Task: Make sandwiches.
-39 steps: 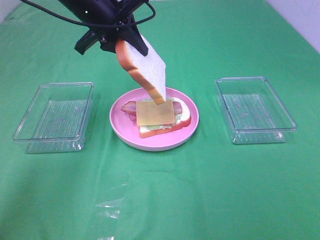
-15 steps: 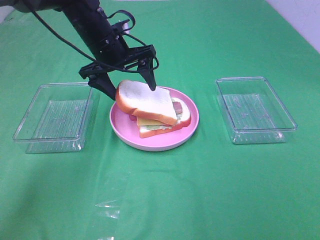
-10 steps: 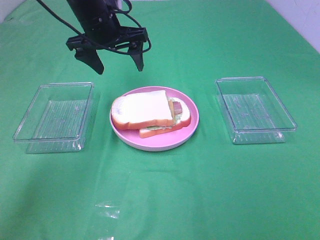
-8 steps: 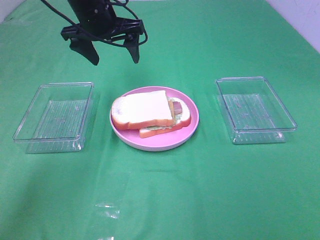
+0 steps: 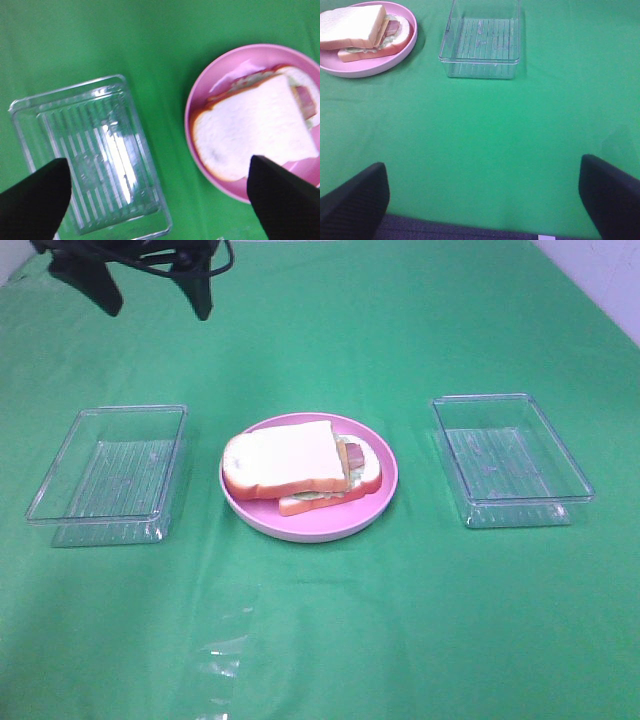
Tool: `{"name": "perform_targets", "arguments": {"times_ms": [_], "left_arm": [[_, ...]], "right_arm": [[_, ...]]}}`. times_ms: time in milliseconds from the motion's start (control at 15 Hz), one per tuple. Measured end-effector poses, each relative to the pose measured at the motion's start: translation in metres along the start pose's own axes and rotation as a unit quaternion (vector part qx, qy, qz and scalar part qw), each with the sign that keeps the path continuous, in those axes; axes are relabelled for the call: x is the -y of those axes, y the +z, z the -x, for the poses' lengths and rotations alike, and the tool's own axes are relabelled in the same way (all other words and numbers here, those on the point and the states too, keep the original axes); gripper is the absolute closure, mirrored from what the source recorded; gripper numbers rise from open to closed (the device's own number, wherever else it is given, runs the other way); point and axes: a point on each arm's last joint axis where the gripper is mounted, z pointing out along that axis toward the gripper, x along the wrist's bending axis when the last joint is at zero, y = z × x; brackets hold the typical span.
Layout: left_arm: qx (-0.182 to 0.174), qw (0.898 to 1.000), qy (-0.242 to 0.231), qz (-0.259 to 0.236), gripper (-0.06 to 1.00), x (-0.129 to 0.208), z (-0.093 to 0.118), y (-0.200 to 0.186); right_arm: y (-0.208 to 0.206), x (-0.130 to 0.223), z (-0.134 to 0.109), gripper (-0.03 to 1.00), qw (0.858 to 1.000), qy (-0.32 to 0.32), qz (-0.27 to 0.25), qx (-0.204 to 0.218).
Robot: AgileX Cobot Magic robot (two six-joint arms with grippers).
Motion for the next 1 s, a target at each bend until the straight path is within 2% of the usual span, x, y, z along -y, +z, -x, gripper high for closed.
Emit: {"name": "perform_targets", "arguments": {"times_ms": [133, 200, 333, 533, 667, 733, 800, 1000], "left_arm": [[-0.044, 0.999, 0.003, -0.01, 0.07, 0.023, -0.027, -0.023], [-0.083, 0.996, -0.009, -0.019, 0.07, 0.05, -0.053, -0.047], [-0.099, 0.995, -0.024, -0.018, 0.07, 0.073, -0.072, -0.07], [-0.12, 0.99, -0.074, -0.023, 0.07, 0.127, -0.102, -0.101], [-0.128, 0.986, -0.103, -0.013, 0.07, 0.173, -0.109, -0.124], [-0.127, 0.986, -0.108, -0.011, 0.07, 0.183, -0.109, -0.128], [-0.122, 0.986, -0.117, 0.008, 0.07, 0.229, -0.101, -0.139], [-0.116, 0.983, -0.114, 0.083, 0.07, 0.285, -0.087, -0.156]], "right_arm": [[0.0, 0.0, 0.0, -0.02, 1.0, 0.0, 0.0, 0.0], [0.0, 0.0, 0.0, -0.02, 1.0, 0.0, 0.0, 0.0], [0.0, 0.0, 0.0, -0.02, 1.0, 0.0, 0.0, 0.0], [0.0, 0.0, 0.0, -0.02, 1.0, 0.0, 0.0, 0.0], [0.0, 0.0, 0.0, -0.02, 1.0, 0.0, 0.0, 0.0], [0.0, 0.0, 0.0, -0.02, 1.0, 0.0, 0.0, 0.0], [0.0, 0.0, 0.0, -0.02, 1.0, 0.0, 0.0, 0.0], [0.0, 0.0, 0.0, -0.02, 1.0, 0.0, 0.0, 0.0]]}}
